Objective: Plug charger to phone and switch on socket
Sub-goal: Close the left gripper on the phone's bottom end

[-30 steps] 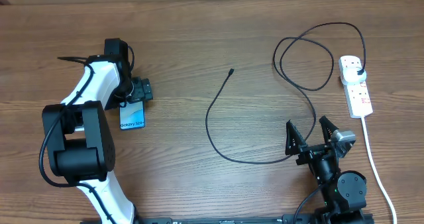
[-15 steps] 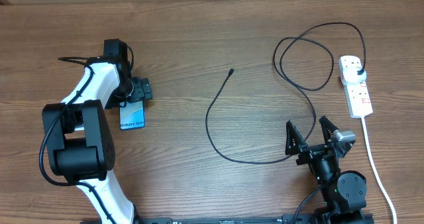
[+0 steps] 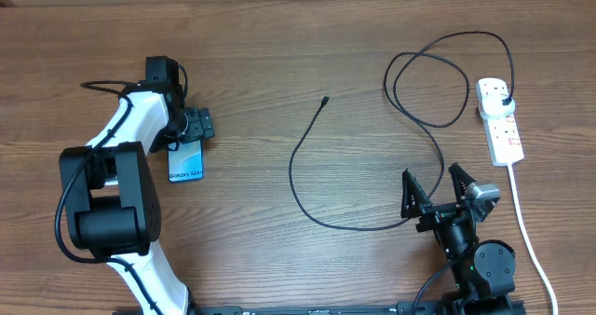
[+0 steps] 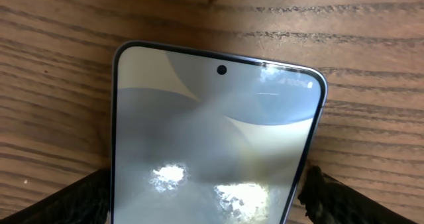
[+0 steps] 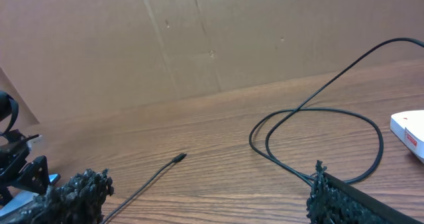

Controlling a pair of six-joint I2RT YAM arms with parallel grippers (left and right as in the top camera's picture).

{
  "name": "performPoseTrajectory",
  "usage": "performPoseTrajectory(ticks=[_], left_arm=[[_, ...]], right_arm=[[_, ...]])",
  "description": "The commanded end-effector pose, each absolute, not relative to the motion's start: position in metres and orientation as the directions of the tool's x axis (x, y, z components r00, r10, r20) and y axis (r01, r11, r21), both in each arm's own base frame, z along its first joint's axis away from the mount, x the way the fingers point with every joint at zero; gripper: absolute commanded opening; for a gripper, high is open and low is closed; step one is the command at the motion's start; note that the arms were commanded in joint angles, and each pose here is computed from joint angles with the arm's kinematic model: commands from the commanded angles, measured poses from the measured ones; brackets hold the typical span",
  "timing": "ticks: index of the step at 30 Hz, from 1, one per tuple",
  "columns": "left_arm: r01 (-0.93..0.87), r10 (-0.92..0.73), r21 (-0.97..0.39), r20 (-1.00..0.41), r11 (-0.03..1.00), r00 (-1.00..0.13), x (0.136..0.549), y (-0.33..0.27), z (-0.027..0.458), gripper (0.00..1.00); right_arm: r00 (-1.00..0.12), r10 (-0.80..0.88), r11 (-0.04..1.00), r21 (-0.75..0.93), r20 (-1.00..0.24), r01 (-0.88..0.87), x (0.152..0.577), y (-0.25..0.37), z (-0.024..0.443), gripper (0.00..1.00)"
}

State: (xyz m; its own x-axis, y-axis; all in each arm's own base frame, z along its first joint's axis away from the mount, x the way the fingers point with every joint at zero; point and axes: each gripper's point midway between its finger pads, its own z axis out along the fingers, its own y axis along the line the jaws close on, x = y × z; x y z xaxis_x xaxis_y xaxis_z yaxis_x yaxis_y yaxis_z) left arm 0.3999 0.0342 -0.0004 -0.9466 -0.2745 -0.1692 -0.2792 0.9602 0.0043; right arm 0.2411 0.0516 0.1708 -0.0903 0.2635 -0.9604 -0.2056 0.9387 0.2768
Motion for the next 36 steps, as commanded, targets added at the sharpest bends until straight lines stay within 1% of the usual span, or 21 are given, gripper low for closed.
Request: performPoseTrajectory(ticks=[1, 8, 11, 15, 26, 31, 36], left_arm=[[-0.305, -0.301, 0.02, -0.112, 0.952, -0.947, 0.381, 0.036, -0.023, 0.94], [-0.309, -0.305, 0.029, -0.1, 0.95, -0.947, 0.37, 0.037, -0.035, 0.93], [-0.31, -0.306, 0.029, -0.09, 0.95, -0.948, 0.368, 0.036, -0.036, 0.91], [-0.309, -0.307, 0.008, -0.07, 0.951, -0.949, 0.364, 0.031, -0.036, 0.89], [-0.327, -0.327, 0.001, 0.01, 0.945, -0.945, 0.346, 0.026, -0.037, 0.9], [-0.327, -0.327, 0.004, 0.019, 0.945, -0.945, 0.344, 0.025, -0.037, 0.91], [-0.328, -0.328, 0.001, 0.01, 0.945, -0.945, 0.346, 0.026, -0.037, 0.84]], right_arm=[[-0.084, 0.263, 0.939, 0.275, -0.961, -0.207, 0.241, 0.052, 0.169, 1.0], [-0.084, 0.263, 0.939, 0.275, -0.961, -0.207, 0.241, 0.052, 0.169, 1.0], [-0.084, 0.263, 0.939, 0.275, -0.961, -0.207, 0.241, 0.052, 0.17, 1.0], [-0.084, 0.263, 0.939, 0.275, -0.961, -0.207, 0.241, 0.052, 0.169, 1.0], [-0.084, 0.263, 0.939, 0.275, -0.961, -0.207, 0.241, 0.052, 0.17, 1.0], [-0.084, 0.263, 0.939, 0.275, -0.961, -0.207, 0.241, 0.052, 0.169, 1.0], [-0.084, 0.263, 0.939, 0.275, -0.961, -0.207, 0.241, 0.052, 0.169, 1.0]])
